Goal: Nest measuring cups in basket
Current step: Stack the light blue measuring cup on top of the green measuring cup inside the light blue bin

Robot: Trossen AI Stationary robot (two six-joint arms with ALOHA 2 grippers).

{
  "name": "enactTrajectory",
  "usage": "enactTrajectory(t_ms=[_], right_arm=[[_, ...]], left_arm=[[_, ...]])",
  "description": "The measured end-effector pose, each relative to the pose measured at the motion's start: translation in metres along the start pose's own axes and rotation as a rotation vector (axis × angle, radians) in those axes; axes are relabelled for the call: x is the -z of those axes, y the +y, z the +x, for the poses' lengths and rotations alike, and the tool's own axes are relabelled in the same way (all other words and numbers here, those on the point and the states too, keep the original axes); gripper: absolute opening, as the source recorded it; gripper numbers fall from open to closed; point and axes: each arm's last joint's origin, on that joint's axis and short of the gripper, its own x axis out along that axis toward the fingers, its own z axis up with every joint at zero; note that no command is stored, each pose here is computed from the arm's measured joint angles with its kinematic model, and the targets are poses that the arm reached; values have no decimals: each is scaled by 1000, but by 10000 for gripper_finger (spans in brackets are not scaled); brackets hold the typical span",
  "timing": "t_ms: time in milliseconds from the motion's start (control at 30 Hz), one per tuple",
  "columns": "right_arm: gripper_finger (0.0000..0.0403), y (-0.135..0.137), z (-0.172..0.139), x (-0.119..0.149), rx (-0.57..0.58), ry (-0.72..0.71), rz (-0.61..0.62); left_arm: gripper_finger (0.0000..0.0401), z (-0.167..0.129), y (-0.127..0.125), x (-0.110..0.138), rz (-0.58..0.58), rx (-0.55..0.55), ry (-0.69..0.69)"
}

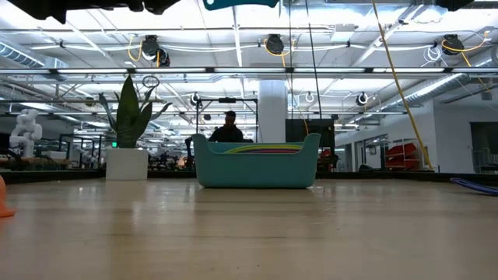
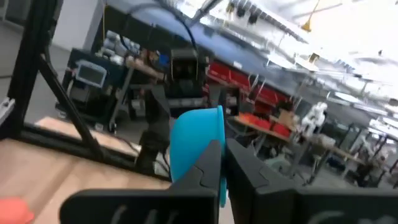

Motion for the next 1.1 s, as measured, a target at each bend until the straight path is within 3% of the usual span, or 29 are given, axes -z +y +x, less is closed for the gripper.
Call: enactTrajectory(t_ms=[200,633,1100], right_arm=[[0,-4,2,1,-19,-21,57],[0,-7,2,-4,-18,-81,84],[0,-7,2,-5,-14,-90,83]], left_arm=[[283,5,0,1,-11,-50,1],[223,32,-5,13,-36,-89,-81],[152,31,-3,8,-102,-107,-137]])
